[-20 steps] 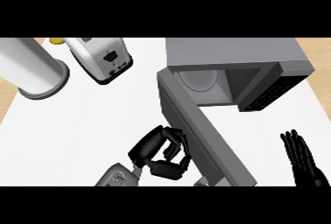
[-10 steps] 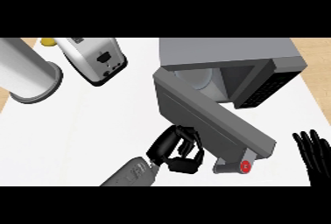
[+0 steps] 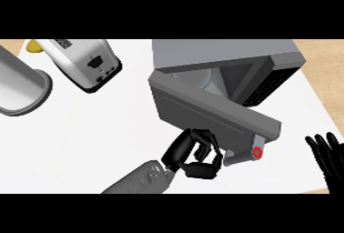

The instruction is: Pick up the milk, place it into the microwave and close the microwave

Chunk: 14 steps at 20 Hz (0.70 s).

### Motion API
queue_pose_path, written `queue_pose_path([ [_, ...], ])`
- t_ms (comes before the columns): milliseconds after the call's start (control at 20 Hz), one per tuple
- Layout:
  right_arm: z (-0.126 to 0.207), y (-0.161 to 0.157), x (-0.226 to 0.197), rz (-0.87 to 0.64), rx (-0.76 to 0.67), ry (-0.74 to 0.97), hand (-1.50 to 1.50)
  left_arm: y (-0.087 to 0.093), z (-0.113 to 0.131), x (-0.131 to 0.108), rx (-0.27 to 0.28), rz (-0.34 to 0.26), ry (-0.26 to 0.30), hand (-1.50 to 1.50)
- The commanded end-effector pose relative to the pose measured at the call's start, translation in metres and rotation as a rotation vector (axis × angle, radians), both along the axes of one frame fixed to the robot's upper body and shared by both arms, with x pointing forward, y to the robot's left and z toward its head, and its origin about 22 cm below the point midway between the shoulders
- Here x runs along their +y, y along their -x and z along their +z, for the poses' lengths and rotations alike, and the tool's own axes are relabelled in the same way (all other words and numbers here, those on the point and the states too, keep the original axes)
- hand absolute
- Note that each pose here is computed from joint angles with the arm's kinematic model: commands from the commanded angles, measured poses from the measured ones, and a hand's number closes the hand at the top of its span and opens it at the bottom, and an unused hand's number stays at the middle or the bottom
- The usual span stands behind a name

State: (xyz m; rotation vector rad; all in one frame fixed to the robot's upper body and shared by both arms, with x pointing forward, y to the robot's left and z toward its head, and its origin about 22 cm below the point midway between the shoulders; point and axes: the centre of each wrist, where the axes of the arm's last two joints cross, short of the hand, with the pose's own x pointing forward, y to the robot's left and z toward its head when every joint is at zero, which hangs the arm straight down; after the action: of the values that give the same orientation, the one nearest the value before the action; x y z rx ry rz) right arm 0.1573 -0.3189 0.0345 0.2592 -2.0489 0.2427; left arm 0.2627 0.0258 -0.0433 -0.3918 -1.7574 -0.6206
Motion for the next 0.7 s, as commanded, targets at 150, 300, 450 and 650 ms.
queue_pose_path([
  [150,0.031,-0.01,-0.003,0.043,-0.04,0.047,-1.5,-0.016,0.028,-0.014,-0.034,0.128,0.114,1.5],
  [300,0.041,-0.008,-0.005,0.089,-0.041,0.095,-1.5,-0.023,0.038,-0.016,-0.024,0.24,0.139,1.5],
  [450,0.05,-0.011,-0.01,0.086,-0.081,0.098,-1.5,-0.03,0.044,-0.019,-0.039,0.293,0.139,1.5],
  [650,0.06,-0.019,-0.019,0.065,-0.105,0.082,-1.5,-0.044,0.058,-0.023,-0.012,0.342,0.15,-1.5],
])
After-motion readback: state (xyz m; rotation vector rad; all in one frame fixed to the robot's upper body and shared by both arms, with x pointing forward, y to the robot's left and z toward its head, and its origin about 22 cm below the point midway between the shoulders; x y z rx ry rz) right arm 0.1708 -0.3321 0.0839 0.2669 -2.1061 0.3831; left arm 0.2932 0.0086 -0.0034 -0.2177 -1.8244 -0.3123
